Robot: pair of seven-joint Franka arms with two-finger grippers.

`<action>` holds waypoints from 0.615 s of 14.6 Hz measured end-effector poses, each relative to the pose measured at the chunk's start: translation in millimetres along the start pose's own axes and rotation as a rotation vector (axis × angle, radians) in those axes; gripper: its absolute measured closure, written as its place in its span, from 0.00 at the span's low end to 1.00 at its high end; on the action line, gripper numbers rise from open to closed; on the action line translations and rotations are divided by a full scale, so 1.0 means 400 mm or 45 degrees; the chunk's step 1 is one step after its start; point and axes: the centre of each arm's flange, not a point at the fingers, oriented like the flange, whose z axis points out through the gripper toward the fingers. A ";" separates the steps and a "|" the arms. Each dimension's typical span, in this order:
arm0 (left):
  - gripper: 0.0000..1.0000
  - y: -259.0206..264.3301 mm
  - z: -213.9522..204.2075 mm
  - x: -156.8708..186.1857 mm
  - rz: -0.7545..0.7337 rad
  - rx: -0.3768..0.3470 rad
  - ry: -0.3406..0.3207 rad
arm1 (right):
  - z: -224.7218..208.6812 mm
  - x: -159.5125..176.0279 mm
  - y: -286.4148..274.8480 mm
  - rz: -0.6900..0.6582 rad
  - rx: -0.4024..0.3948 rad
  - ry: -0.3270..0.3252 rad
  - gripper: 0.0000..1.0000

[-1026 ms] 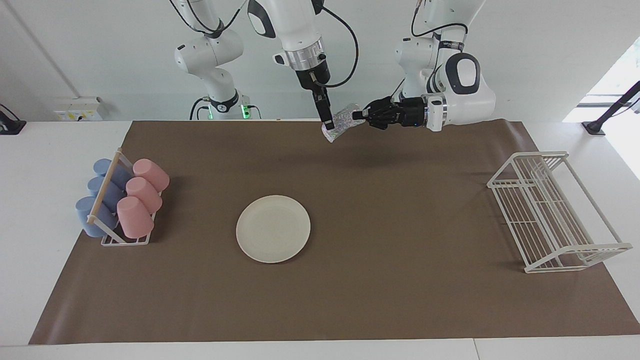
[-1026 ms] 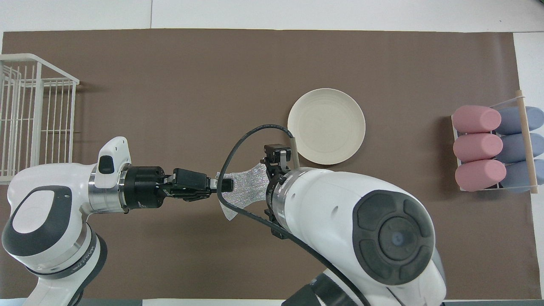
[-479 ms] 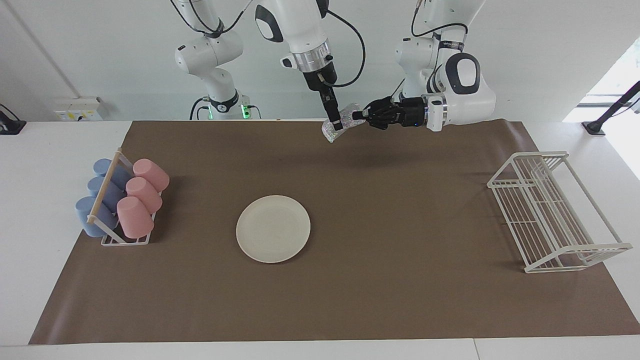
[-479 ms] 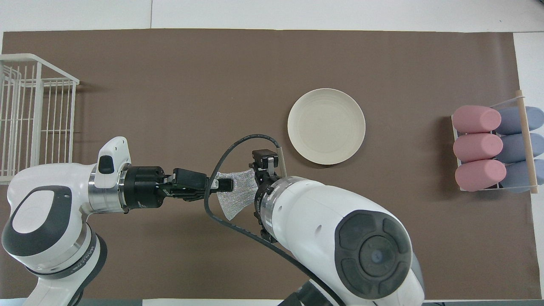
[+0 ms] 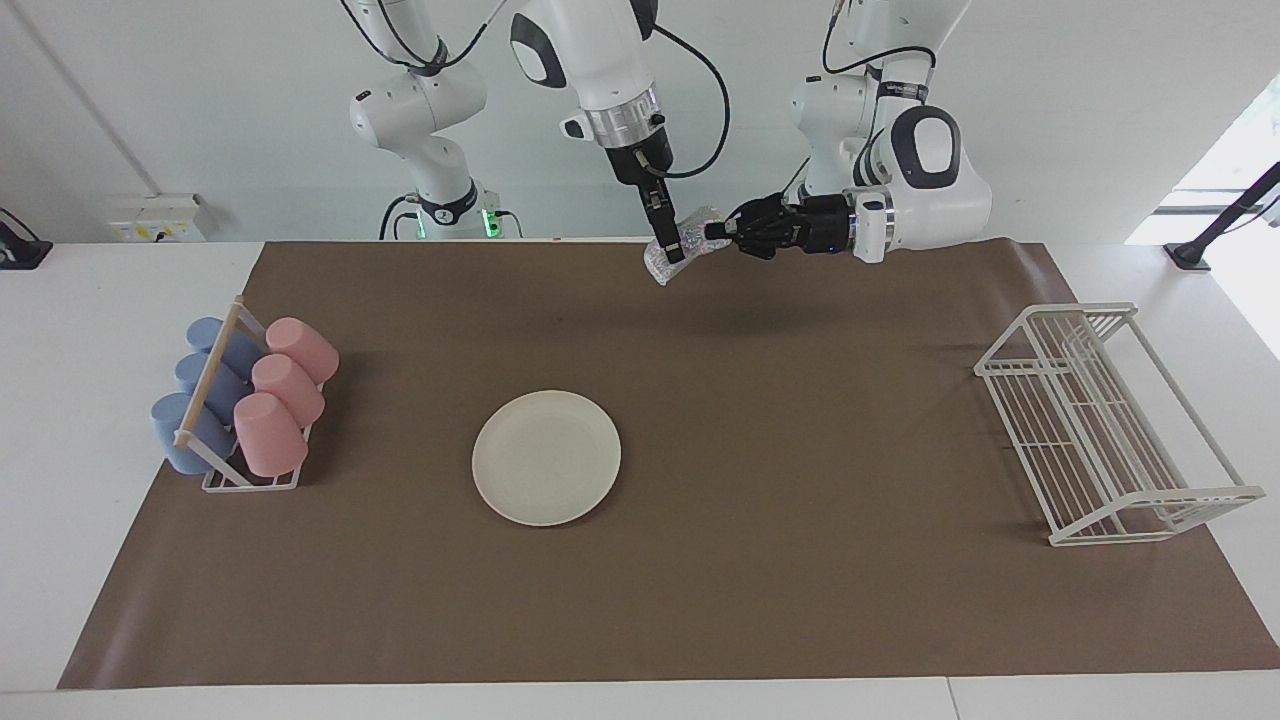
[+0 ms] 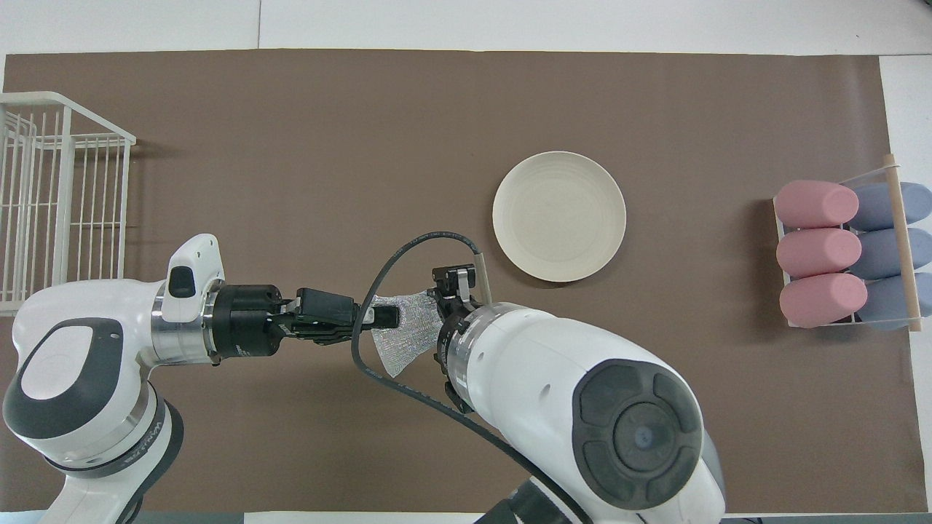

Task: Wipe plate with sponge
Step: 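Grasp the scrubber from the left gripper with the right gripper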

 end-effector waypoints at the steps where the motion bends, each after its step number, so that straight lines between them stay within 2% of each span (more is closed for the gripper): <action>1: 0.96 0.000 0.000 0.000 0.000 0.000 0.000 | 0.000 0.000 0.000 -0.006 0.000 0.000 0.44; 5: 0.96 -0.002 0.001 -0.001 -0.002 0.001 -0.001 | -0.002 0.003 -0.004 -0.043 0.007 -0.002 0.82; 6: 0.96 -0.003 0.002 -0.001 -0.003 0.001 -0.002 | -0.003 0.003 -0.004 -0.051 0.007 -0.002 0.88; 9: 0.96 -0.004 0.002 -0.001 -0.004 0.002 -0.002 | -0.002 0.003 -0.004 -0.058 0.007 -0.002 0.89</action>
